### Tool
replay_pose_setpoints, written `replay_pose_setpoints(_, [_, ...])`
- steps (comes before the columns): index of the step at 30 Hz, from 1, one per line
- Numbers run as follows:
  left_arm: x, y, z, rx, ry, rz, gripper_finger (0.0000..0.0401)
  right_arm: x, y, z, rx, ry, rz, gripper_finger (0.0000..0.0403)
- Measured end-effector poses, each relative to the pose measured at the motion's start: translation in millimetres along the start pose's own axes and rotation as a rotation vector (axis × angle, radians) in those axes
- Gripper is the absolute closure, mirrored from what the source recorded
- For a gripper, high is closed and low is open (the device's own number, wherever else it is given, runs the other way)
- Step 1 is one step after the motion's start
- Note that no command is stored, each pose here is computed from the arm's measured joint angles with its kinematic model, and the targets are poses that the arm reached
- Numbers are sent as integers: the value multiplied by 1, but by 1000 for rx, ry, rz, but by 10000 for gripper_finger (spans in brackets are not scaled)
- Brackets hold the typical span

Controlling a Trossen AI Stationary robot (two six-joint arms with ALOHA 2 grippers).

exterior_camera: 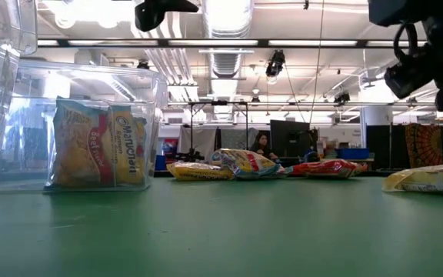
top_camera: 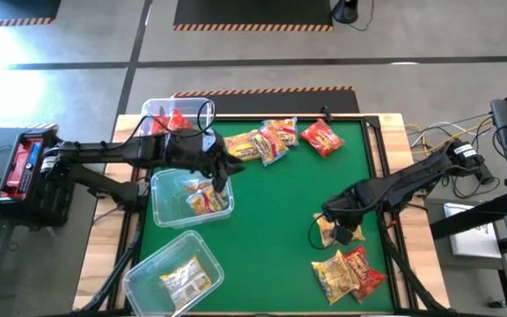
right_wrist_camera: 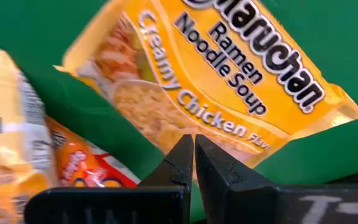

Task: Sort Maruchan noodles
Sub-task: Put the middle yellow noodle pack into the bottom transparent bin

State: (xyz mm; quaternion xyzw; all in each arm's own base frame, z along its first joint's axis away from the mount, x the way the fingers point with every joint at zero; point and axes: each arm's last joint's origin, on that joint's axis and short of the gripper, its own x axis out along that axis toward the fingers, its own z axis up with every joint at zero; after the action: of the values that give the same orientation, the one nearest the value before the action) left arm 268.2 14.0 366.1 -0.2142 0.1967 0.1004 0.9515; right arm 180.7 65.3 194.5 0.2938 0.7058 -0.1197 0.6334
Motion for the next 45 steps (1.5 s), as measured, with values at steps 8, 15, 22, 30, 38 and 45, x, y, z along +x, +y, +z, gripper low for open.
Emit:
replay_pose_setpoints(8, [6,-8,2,-2,-37,-43,289,14,-10,0,-29,-39,-65,394])
replay_pose_setpoints(15, [20,-15,-2,-5,-40,-72,289,20,-16,2,-36,-129,-135,394])
replay_pose_setpoints(22, [26,-20,-4,-32,-47,-93,289,17,-22,15,-24,-372,-284,394])
replay_pose_setpoints(30, [44,-22,-8,-69,-38,-108,289,7,-42,36,108,-587,-473,394])
replay_pose_setpoints(38, [86,-19,-26,-167,32,-93,288,-4,-38,42,16,-507,-373,394])
replay_pose_setpoints(45, [115,-17,-36,-214,15,-89,288,4,-40,42,-1,-475,-358,394])
